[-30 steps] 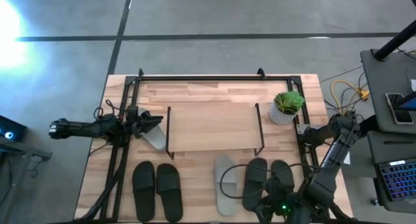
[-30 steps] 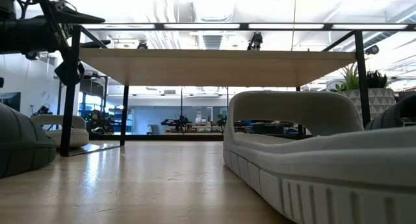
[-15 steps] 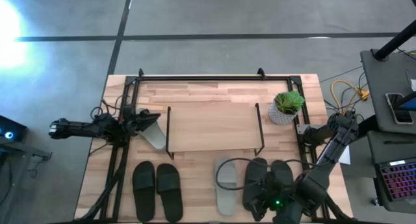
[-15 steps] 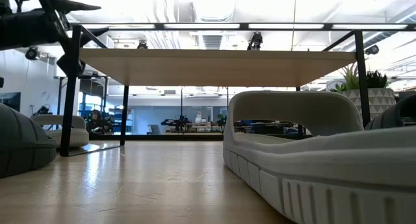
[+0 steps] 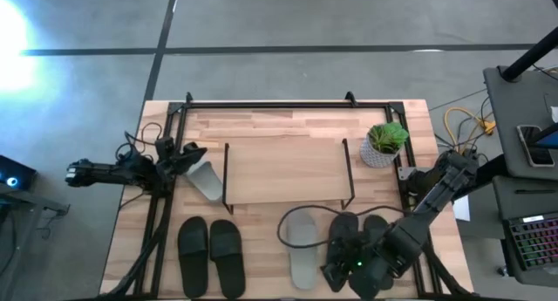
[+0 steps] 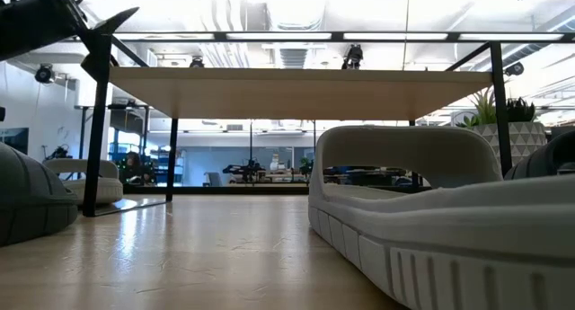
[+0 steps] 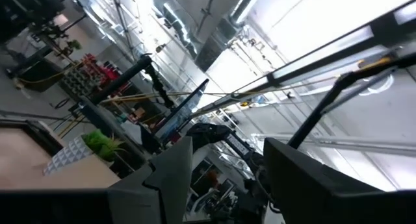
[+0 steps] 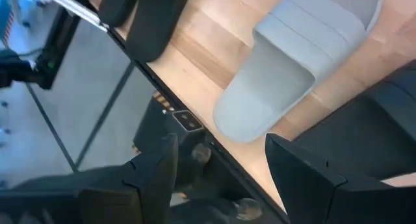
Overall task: Pick and place slides into the shelf
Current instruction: Move the bottom gray slide under the shelf
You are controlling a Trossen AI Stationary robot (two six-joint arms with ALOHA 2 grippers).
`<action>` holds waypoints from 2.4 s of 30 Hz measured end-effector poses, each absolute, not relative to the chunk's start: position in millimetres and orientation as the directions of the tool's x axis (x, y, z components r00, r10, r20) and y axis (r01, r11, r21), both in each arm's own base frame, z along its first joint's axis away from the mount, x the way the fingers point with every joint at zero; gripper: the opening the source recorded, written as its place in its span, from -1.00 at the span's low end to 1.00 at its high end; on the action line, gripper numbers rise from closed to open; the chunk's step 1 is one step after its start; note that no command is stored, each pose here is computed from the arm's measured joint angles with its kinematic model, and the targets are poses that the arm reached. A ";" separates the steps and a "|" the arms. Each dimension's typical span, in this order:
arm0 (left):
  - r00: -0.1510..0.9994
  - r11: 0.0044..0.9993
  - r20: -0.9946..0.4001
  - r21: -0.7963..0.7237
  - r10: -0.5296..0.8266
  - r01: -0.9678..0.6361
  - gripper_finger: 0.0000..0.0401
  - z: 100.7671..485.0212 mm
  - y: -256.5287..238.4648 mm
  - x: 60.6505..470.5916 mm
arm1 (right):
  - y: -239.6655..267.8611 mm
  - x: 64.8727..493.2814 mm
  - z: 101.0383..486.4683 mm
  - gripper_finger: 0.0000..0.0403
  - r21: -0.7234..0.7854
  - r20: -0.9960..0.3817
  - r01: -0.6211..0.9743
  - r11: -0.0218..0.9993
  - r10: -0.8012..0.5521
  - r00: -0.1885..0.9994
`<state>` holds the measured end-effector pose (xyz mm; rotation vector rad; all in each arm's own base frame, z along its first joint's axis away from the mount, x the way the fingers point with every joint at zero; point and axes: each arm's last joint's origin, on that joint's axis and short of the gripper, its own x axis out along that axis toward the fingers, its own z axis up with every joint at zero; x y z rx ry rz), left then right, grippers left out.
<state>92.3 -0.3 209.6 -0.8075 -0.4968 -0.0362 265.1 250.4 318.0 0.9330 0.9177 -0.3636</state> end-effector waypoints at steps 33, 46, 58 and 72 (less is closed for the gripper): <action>0.906 0.832 0.412 -0.468 -0.090 0.296 -0.12 315.0 -7.9 100.2 | 270.1 299.2 235.0 0.11 0.283 -0.919 0.640 0.714 0.011 0.395; 0.945 0.991 -0.327 -0.130 -0.024 -0.020 -0.12 353.0 -23.3 177.3 | 254.8 297.8 258.4 0.11 0.353 -0.795 0.708 0.612 -0.203 0.572; 0.914 0.980 -0.373 0.172 0.163 -0.105 -0.12 354.2 -88.3 182.6 | 243.7 284.9 262.5 0.11 0.226 -0.818 0.734 0.640 -0.284 0.500; 0.899 0.943 -0.427 0.327 0.094 0.057 -0.12 326.0 -182.7 192.8 | 264.2 266.3 265.2 0.11 0.028 -0.869 0.381 0.924 -0.167 0.467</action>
